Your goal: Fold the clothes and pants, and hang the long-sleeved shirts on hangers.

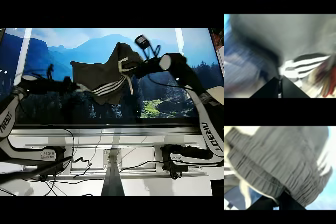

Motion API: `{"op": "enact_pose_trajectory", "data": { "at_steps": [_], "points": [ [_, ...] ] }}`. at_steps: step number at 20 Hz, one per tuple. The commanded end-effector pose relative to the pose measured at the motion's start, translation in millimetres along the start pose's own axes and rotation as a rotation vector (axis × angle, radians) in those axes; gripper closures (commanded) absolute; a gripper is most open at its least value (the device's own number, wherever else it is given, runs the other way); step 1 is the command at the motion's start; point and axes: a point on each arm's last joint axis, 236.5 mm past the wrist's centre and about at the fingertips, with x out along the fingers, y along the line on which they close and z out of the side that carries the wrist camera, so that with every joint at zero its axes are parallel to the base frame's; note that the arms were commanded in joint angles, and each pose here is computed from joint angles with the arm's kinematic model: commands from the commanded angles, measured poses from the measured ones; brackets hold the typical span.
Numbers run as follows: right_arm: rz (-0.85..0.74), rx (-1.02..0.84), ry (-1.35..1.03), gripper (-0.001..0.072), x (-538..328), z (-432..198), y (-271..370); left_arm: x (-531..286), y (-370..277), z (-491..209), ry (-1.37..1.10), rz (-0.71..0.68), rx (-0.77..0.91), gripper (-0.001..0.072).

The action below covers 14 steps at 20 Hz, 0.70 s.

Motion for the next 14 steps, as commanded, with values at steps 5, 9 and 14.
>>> {"op": "enact_pose_trajectory", "data": {
  "at_steps": [5, 9, 14],
  "points": [
    [0.110, 0.393, -0.195, 0.0694, -110, 10, -50, -190, -184, 104, -0.587, -0.098, 0.449, 0.0698],
    [0.469, 0.357, -0.320, 0.0693, -180, 40, 28, -309, -264, 93, -0.973, -0.056, 0.626, 0.0698],
    [0.740, 0.405, -0.472, 0.0692, -278, 71, 95, -389, -315, 40, -1.235, 0.004, 0.778, 0.0699]
  ]
}}
